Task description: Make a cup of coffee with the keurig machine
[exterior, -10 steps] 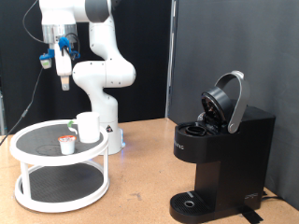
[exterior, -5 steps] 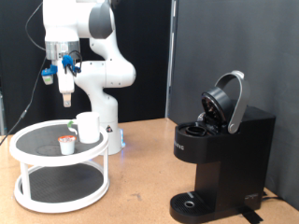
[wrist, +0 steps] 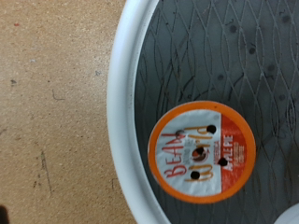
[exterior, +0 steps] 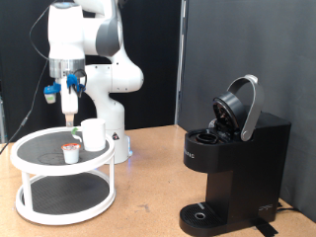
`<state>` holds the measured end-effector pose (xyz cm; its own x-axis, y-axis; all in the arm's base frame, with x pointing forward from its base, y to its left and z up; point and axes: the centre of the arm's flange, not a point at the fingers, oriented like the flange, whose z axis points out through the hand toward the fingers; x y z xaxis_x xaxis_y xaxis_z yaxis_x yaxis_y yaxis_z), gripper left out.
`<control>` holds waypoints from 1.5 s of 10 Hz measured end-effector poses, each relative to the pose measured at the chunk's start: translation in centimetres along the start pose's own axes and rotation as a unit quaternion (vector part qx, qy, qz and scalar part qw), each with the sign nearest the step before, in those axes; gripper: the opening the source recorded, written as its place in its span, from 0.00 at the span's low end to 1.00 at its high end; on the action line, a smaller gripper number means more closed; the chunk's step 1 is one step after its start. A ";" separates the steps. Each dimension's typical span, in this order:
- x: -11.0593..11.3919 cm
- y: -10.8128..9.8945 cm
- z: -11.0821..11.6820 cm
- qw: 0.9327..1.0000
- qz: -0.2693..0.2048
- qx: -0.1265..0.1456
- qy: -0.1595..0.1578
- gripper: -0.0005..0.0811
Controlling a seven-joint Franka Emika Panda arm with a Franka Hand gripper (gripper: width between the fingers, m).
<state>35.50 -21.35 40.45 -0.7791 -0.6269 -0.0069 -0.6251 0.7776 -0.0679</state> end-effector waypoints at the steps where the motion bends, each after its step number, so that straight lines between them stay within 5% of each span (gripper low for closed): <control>1: 0.0 0.0 0.7 1.000 -0.002 0.003 0.001 0.91; 15: 0.3 1.4 7.1 1.000 -0.019 0.020 0.013 0.91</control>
<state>34.72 -20.82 33.23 -0.7566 -0.6535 0.0229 -0.6517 0.7508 -0.1075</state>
